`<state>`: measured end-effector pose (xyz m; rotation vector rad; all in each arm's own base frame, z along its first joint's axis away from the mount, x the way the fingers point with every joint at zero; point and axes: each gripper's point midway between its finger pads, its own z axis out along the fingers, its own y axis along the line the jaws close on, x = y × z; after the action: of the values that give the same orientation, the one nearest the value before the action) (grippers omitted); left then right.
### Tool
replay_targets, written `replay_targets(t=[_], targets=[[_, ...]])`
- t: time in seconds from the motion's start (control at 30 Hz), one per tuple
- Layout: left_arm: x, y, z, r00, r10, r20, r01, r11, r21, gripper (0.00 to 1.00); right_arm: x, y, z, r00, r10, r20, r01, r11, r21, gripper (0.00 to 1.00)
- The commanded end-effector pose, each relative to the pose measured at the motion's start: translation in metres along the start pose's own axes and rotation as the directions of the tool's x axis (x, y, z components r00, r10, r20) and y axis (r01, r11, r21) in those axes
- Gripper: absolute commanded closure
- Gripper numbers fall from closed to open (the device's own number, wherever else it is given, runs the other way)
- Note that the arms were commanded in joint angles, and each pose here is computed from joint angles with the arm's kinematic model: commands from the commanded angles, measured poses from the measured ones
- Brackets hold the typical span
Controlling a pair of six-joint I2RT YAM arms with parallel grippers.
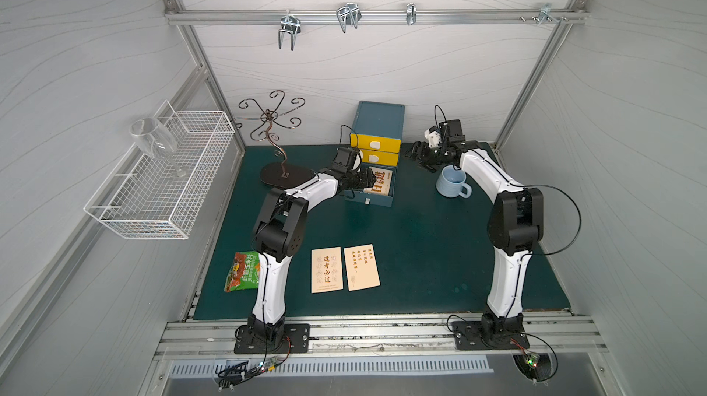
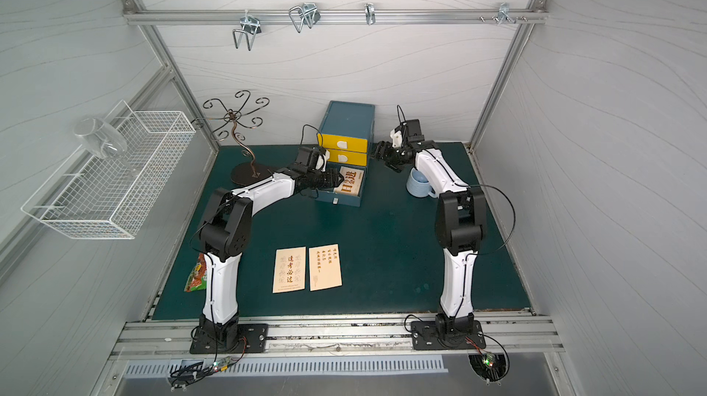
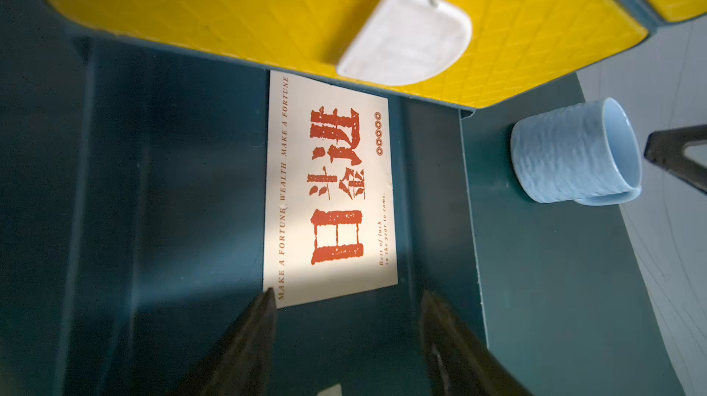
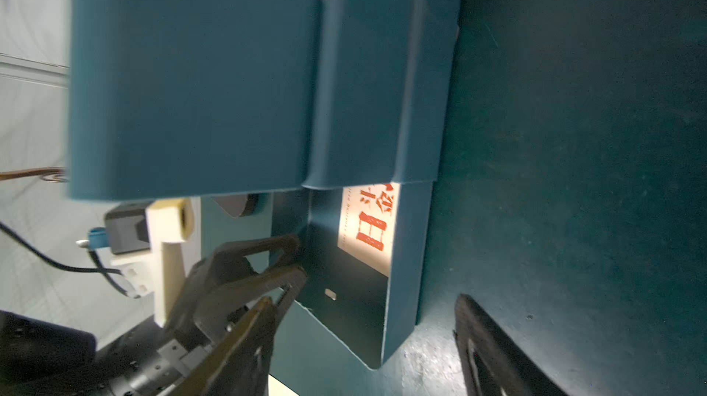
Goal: Take the postcards out of the drawer
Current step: Pick up the postcard from the drawer.
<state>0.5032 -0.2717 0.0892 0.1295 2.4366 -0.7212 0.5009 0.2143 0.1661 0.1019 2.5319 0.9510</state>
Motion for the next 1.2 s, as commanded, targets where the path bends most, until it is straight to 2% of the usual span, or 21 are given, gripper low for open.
replay_targets(t=[0.0, 0.47, 0.83, 1.0, 1.17], targets=[[-0.015, -0.001, 0.006, 0.998, 0.053, 0.031, -0.053, 0.999, -0.008, 0.34, 0.012, 0.006, -0.004, 0.999, -0.046, -0.018, 0.046, 0.999, 0.019, 0.26], [-0.010, 0.009, 0.029, 0.998, 0.054, 0.013, -0.054, 0.998, -0.014, 0.32, 0.058, 0.007, 0.050, 0.987, -0.075, -0.143, 0.084, 0.995, 0.057, 0.30], [-0.004, 0.014, 0.041, 0.999, 0.037, 0.004, -0.037, 0.999, -0.016, 0.30, 0.074, -0.005, 0.070, 0.981, -0.059, -0.186, 0.079, 0.992, 0.101, 0.34], [-0.003, 0.015, 0.043, 1.000, 0.029, 0.005, -0.029, 0.999, -0.017, 0.29, 0.079, -0.009, 0.077, 0.978, -0.055, -0.202, 0.079, 0.991, 0.111, 0.39], [-0.006, 0.014, 0.044, 0.999, 0.030, 0.014, -0.030, 1.000, -0.010, 0.29, 0.082, -0.008, 0.083, 0.974, -0.064, -0.219, 0.091, 0.989, 0.115, 0.49]])
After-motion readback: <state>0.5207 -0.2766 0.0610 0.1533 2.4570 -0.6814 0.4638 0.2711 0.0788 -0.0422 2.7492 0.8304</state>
